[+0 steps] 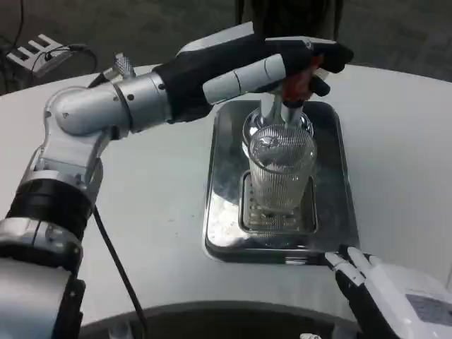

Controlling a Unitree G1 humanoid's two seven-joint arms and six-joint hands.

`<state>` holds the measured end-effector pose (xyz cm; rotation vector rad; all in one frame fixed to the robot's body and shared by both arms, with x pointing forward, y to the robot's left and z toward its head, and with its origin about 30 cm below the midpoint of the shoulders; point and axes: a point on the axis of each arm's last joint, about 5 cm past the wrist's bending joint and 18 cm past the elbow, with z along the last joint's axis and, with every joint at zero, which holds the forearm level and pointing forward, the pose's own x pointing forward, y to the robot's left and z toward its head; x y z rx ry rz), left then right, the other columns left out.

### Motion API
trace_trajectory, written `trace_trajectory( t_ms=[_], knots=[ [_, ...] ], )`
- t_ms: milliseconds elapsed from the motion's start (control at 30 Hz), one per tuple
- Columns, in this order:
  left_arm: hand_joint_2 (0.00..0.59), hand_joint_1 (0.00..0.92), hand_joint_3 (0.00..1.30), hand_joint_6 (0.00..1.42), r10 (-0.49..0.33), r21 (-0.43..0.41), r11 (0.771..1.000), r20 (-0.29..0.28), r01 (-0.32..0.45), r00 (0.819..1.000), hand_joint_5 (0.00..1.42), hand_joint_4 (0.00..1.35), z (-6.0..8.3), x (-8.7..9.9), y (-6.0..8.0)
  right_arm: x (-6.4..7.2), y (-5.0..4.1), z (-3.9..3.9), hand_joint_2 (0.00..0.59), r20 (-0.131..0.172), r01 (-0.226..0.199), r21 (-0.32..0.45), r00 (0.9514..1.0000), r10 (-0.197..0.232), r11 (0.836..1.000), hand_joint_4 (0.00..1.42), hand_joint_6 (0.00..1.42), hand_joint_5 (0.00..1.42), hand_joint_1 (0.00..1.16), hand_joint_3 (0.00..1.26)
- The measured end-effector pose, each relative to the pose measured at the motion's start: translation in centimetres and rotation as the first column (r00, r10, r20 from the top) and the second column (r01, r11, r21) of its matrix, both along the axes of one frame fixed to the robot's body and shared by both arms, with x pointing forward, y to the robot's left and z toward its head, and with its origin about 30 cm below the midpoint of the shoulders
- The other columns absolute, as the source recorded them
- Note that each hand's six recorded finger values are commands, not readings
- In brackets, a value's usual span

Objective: Grasp the cup under the faucet to collect the drink, then remove the cup.

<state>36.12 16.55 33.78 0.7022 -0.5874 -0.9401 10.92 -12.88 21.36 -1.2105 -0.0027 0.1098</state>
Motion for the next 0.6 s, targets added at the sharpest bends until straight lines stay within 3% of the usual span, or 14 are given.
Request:
trace_trajectory(
  t_ms=[367,467,600],
  knots=[
    [0.100,0.000,0.17,0.21,-0.009,0.051,0.999,0.084,0.005,0.996,0.21,0.10,-0.61,-0.26,-0.49,0.04,-0.22,-0.13,0.446,-0.019,0.011,0.060,0.9998,-0.009,0.998,0.00,0.11,0.00,0.39,0.11],
    [0.100,0.000,0.17,0.21,-0.010,0.059,0.998,0.098,0.004,0.995,0.21,0.10,-0.62,-0.31,-0.52,0.13,-0.43,-0.24,0.447,-0.026,0.012,0.127,0.9996,-0.009,0.992,0.00,0.11,0.01,0.38,0.11],
    [0.100,0.000,0.17,0.21,-0.012,0.068,0.998,0.116,0.004,0.993,0.21,0.10,-0.67,-0.38,-0.59,0.41,-0.60,-0.21,0.435,-0.009,0.013,0.200,0.9999,-0.012,0.980,0.00,0.11,0.03,0.38,0.12]
  ],
)
